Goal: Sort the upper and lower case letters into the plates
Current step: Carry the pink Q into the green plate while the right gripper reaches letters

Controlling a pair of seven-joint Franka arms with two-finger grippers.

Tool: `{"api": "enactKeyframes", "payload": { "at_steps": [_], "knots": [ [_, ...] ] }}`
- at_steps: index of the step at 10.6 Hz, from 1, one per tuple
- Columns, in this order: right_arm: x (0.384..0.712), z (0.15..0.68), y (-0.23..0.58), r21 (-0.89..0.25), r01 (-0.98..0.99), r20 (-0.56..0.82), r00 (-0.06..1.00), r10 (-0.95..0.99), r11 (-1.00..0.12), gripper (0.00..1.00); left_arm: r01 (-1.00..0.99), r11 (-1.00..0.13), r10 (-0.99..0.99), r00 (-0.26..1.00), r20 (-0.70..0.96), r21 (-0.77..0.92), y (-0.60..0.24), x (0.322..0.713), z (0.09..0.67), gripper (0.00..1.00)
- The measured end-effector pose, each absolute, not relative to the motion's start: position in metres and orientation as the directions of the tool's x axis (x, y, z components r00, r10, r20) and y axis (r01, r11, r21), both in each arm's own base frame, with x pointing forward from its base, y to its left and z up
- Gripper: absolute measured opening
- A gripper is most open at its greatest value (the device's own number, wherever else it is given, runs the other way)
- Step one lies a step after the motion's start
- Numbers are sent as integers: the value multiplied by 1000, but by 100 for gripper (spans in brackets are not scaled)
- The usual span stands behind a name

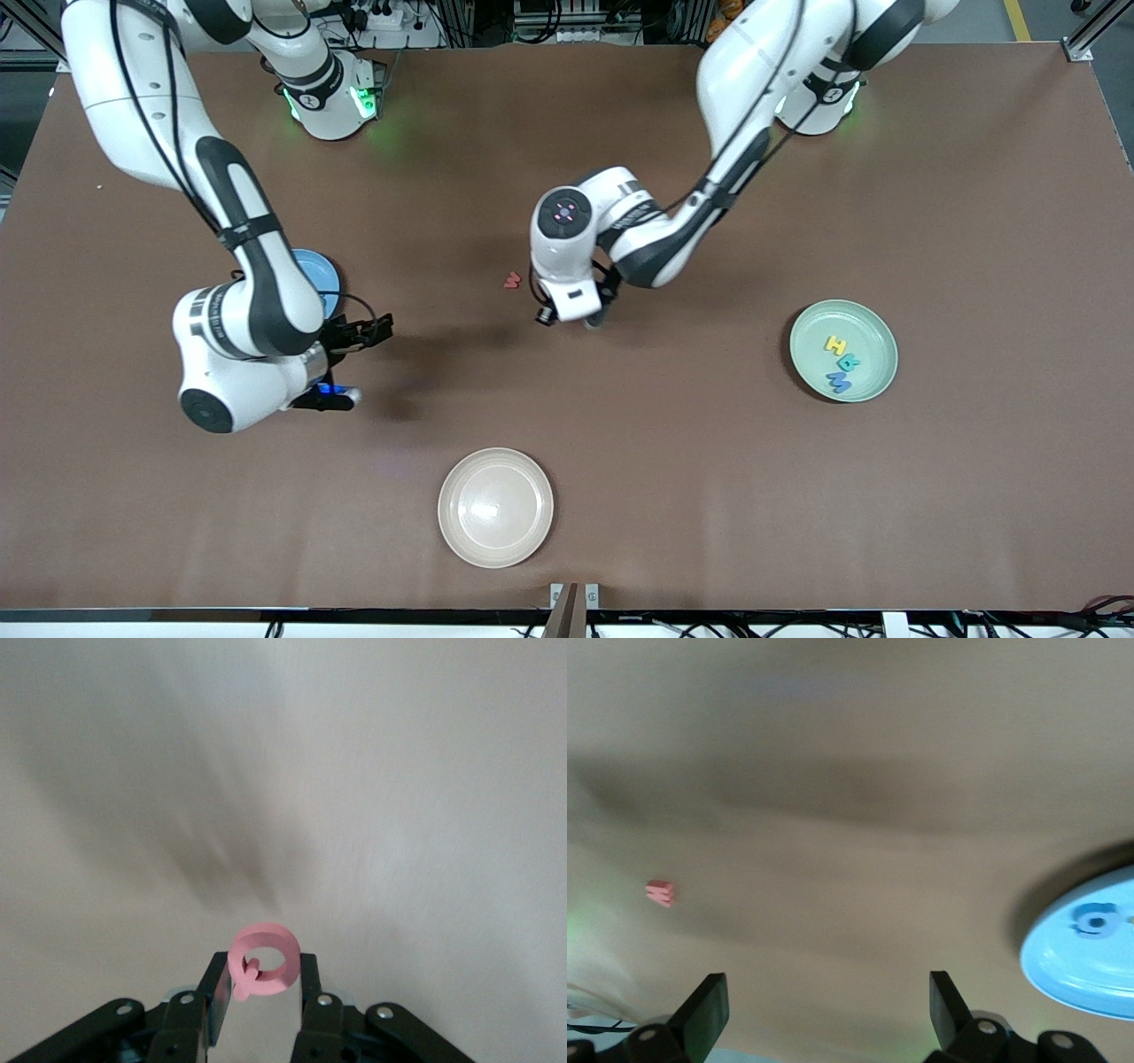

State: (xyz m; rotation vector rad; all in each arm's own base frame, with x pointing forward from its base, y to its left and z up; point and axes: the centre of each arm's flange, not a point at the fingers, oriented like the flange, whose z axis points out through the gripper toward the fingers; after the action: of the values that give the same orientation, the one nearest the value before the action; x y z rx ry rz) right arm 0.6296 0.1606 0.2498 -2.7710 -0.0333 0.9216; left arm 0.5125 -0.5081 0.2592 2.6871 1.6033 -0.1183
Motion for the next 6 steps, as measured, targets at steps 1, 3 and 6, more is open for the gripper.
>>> {"api": "enactKeyframes", "payload": {
  "at_steps": [1,3,6],
  "knots": [
    [629,258,182,-221,-14,-563,818,115,-975,100,856,-515,856,511,-74,-49,-477,536,277,36],
    [617,281,249,-228,89,-486,852,192,-970,100,781,-621,783,613,-104,-76,-395,586,304,36],
    [592,301,335,-200,240,-360,884,299,-950,100,653,-752,657,732,-182,-90,-252,640,314,36]
  ]
}}
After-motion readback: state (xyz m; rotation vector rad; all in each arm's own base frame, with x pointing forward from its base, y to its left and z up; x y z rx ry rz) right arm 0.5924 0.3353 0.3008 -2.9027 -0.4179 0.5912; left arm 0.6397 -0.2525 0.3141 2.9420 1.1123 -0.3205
